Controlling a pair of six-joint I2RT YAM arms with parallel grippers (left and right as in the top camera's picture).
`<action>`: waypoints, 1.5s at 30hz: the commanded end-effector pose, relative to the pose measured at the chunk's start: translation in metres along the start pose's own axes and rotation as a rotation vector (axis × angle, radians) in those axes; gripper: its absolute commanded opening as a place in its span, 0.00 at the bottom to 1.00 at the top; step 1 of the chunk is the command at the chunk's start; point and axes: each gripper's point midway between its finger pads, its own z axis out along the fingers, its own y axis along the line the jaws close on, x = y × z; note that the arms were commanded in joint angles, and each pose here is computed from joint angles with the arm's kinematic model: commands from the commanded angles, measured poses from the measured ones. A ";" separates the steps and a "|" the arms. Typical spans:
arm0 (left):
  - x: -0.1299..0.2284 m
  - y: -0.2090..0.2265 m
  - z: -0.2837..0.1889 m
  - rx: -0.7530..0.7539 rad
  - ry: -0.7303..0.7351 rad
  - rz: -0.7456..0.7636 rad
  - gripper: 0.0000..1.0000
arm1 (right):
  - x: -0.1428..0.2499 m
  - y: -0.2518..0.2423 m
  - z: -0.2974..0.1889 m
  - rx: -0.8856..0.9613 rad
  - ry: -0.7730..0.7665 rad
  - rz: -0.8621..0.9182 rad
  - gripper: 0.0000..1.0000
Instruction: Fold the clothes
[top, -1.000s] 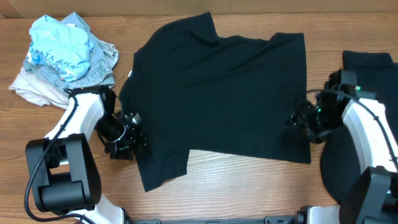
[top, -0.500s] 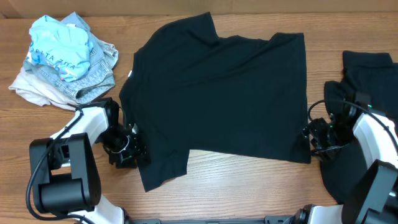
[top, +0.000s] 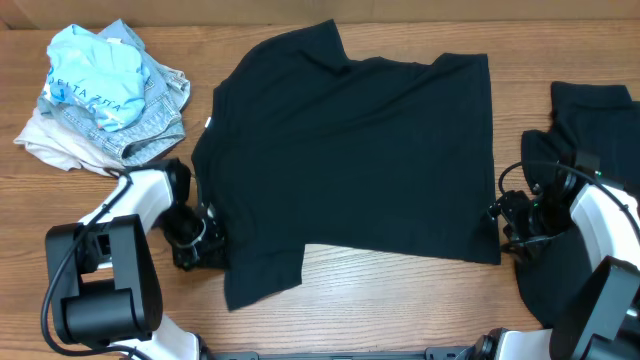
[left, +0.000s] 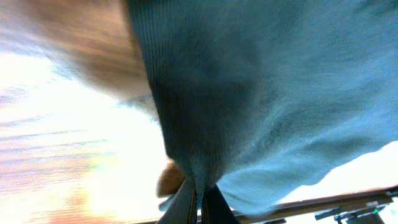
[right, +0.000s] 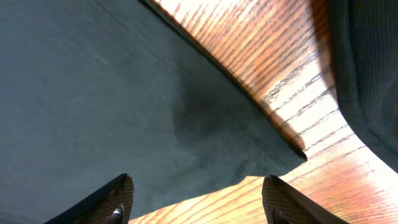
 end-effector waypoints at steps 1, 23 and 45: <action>-0.022 -0.004 -0.030 -0.042 -0.097 0.000 0.04 | 0.013 -0.014 0.013 0.029 0.041 0.021 0.70; -0.027 0.007 -0.049 -0.131 -0.134 -0.044 0.04 | 0.060 -0.054 0.045 0.130 0.172 0.129 0.38; -0.032 0.002 -0.049 -0.107 -0.151 -0.030 0.04 | 0.035 -0.037 0.038 0.066 0.092 0.022 0.45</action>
